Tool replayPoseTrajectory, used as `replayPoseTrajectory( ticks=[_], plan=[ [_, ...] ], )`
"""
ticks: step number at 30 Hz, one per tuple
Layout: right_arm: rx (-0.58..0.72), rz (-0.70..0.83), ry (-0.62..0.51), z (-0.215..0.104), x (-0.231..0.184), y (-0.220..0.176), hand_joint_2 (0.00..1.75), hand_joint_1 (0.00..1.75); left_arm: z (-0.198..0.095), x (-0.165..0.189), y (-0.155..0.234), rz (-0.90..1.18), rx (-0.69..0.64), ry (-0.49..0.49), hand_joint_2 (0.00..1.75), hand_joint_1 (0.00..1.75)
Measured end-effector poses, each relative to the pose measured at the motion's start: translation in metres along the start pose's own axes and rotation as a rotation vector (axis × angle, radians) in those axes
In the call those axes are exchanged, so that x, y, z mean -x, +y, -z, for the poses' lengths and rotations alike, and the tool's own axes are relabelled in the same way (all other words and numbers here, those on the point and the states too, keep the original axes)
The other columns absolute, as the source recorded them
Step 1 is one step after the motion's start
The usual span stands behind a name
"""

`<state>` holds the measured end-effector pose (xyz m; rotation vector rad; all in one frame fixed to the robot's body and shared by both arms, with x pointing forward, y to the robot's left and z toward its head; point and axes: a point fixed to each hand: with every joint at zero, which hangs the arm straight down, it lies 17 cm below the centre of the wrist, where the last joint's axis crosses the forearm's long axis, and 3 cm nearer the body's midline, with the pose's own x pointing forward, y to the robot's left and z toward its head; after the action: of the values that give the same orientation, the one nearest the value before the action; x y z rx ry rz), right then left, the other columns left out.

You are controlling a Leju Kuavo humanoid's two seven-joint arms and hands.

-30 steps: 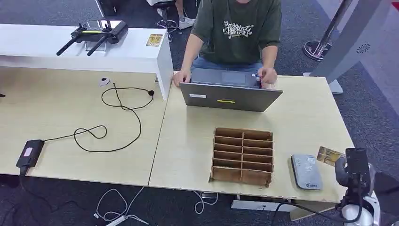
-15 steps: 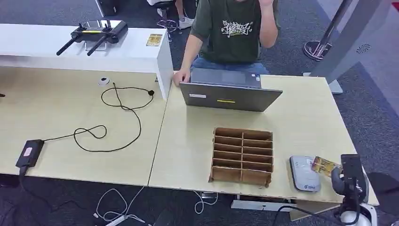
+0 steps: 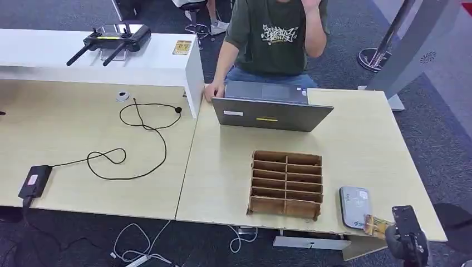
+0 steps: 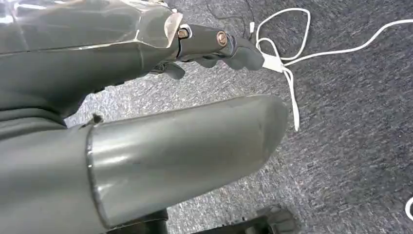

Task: Pass the card to the sensor for recognition and then transmit it.

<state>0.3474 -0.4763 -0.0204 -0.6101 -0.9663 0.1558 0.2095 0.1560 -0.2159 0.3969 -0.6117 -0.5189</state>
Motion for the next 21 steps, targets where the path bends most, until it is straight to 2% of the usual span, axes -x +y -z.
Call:
replayPoseTrajectory(
  ticks=[5,15,21],
  plan=[
    [-0.017,-0.002,0.015,-0.002,0.007,0.007,1.75,1.75,-0.004,0.014,-0.01,-0.006,0.034,0.065,0.0,0.0],
    [-0.01,-0.009,0.034,0.0,0.013,0.009,1.75,1.75,-0.006,0.011,-0.016,0.001,0.051,0.063,0.0,0.0],
    [0.06,-0.024,0.01,0.001,0.008,-0.002,1.75,1.75,-0.006,0.009,-0.016,0.02,0.05,0.054,0.0,0.0]
  ],
)
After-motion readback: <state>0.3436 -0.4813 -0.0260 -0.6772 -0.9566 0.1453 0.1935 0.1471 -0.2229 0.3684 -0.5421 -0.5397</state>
